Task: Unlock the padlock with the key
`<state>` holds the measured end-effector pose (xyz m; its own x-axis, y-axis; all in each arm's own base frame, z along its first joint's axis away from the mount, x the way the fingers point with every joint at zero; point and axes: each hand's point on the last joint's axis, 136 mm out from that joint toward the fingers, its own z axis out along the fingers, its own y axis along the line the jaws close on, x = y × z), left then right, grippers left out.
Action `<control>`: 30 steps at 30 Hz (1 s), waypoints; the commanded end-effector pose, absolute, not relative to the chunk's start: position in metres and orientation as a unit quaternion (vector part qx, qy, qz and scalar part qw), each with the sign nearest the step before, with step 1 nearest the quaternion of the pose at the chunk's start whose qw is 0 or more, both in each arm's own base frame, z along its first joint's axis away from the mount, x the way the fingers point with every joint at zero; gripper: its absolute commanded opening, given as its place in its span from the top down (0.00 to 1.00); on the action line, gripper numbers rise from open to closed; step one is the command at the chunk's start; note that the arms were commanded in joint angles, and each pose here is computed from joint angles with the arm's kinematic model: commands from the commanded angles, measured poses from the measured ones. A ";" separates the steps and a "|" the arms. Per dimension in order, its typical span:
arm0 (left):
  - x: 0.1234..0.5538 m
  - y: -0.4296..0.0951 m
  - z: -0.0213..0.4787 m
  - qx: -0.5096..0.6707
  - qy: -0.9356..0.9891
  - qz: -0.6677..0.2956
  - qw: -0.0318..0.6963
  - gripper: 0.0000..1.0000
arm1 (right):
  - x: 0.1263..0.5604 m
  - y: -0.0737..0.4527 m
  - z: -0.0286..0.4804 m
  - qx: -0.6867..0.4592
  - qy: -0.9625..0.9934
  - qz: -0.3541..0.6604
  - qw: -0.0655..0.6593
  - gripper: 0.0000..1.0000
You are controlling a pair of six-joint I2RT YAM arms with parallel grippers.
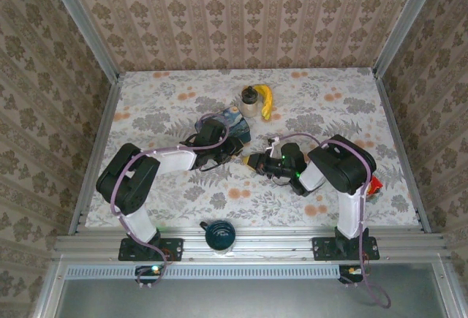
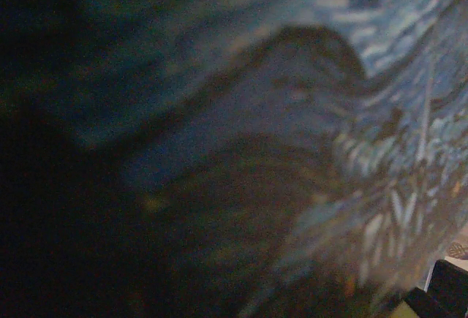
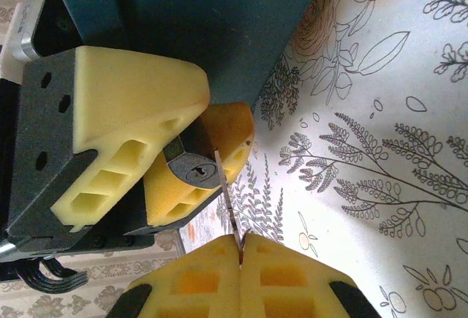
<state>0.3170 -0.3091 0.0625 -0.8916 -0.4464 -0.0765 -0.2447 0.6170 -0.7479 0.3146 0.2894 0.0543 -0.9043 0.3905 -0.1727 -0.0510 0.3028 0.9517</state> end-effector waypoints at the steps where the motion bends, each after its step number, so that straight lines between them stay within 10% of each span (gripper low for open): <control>1: 0.297 -0.310 0.046 -0.218 0.891 -0.392 0.064 0.85 | 0.313 0.289 0.064 0.094 0.783 0.578 0.208 1.00; 30: 0.295 -0.308 0.041 -0.219 0.892 -0.391 0.061 0.85 | 0.308 0.292 0.070 0.093 0.791 0.568 0.208 1.00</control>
